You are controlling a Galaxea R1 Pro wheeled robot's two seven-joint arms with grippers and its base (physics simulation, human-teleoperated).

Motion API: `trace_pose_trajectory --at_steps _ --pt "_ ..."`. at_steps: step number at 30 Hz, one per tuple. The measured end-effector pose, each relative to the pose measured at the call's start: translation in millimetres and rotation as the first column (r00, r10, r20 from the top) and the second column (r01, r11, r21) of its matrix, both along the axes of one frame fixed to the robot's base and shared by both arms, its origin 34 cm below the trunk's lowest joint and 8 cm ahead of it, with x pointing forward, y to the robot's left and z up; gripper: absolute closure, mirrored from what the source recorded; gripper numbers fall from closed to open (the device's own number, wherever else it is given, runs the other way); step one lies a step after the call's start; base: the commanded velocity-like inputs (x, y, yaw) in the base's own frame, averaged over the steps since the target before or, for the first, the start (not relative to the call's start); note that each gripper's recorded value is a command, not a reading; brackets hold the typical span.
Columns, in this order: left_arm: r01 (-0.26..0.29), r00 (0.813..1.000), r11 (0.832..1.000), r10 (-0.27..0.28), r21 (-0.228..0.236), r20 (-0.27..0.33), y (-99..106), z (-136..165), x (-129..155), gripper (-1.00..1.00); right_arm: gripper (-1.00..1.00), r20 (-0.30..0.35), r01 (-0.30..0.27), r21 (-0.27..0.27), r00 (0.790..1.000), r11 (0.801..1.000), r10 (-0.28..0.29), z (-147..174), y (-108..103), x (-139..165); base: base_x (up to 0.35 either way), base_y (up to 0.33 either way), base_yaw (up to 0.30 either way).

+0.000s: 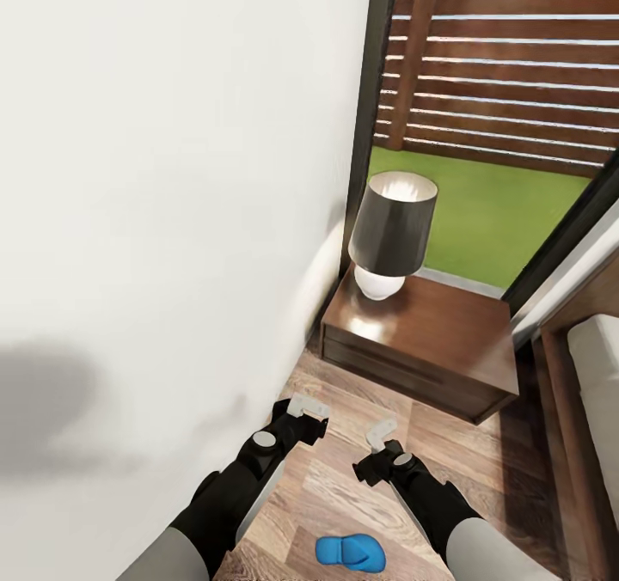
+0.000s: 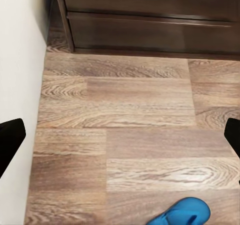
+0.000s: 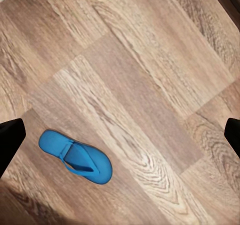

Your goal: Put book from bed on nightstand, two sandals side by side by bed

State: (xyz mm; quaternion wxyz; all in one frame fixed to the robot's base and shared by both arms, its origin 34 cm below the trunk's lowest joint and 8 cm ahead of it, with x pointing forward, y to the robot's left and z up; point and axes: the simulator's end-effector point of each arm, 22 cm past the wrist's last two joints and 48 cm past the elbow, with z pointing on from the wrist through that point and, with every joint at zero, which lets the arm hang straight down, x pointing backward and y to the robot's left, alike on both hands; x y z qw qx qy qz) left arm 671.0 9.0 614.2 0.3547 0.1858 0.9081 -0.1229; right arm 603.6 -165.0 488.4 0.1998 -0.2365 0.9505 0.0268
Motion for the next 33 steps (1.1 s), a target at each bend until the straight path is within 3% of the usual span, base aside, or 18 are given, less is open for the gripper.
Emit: trace_pose_trajectory --at_steps 33 --pt "-0.009 0.999 1.0 0.009 0.0 -0.05 4 -27 -9 -1.0 -1.0 -0.099 -0.016 -0.014 0.995 1.0 0.015 -36 -3 -41 0.0 0.0 0.0"
